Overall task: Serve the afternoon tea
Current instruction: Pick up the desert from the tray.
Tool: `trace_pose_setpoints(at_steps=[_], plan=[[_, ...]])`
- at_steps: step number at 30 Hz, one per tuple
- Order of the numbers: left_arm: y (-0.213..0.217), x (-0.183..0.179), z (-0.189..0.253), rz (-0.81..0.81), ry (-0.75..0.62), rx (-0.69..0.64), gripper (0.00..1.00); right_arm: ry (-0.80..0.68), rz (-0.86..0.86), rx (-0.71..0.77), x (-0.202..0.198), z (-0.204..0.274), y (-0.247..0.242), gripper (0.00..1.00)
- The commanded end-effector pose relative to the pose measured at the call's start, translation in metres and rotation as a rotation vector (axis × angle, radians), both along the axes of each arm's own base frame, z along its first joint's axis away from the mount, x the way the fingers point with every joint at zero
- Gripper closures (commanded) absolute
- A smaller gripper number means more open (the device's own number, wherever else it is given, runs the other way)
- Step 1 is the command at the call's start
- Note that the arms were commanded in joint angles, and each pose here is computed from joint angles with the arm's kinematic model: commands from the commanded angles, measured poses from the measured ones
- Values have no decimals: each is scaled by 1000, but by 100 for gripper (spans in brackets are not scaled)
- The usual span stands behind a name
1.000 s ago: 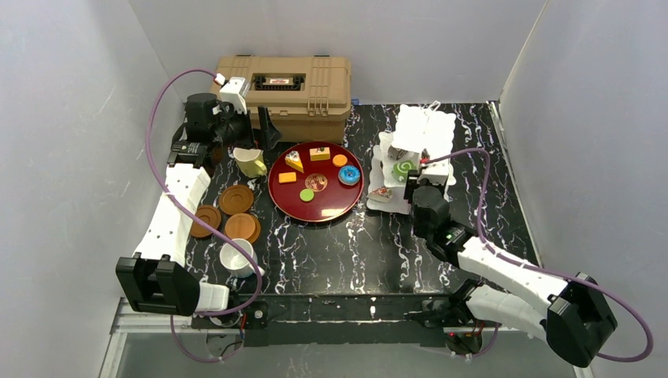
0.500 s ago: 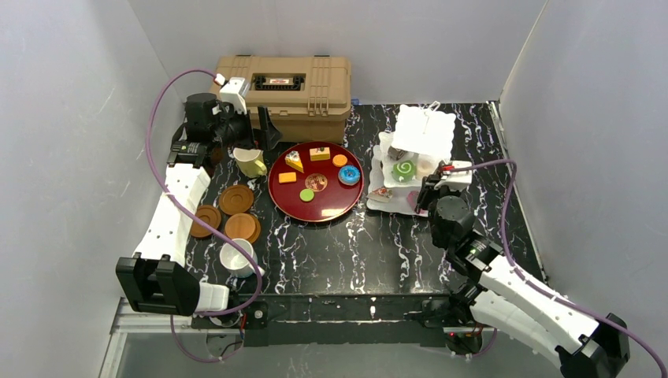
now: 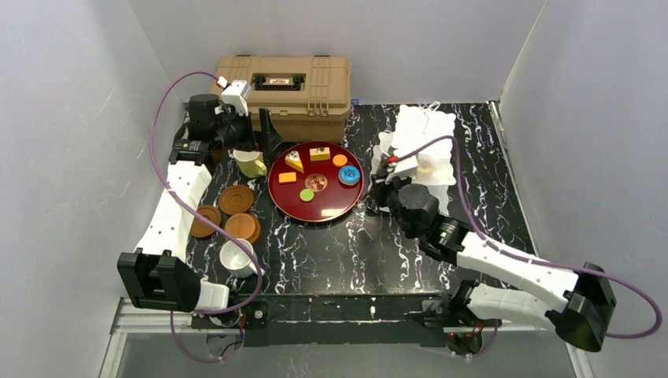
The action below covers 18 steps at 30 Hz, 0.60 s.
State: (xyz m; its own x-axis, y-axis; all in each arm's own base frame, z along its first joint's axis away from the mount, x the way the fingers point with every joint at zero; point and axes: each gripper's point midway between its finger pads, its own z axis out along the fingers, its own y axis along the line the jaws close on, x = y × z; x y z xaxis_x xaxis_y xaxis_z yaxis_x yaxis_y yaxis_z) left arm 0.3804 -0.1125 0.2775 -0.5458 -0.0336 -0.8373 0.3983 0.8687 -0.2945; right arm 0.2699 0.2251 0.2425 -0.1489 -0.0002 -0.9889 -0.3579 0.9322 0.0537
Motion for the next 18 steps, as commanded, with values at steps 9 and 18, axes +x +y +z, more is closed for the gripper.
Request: trace_pose_setpoints(at_steps=[9,18], plan=[[6,8,11,43,-18,6,2,-147,118,101,59,49,127,79],[11,15,6,62,-14,8,2,-174,130,109,112,40,204,66]])
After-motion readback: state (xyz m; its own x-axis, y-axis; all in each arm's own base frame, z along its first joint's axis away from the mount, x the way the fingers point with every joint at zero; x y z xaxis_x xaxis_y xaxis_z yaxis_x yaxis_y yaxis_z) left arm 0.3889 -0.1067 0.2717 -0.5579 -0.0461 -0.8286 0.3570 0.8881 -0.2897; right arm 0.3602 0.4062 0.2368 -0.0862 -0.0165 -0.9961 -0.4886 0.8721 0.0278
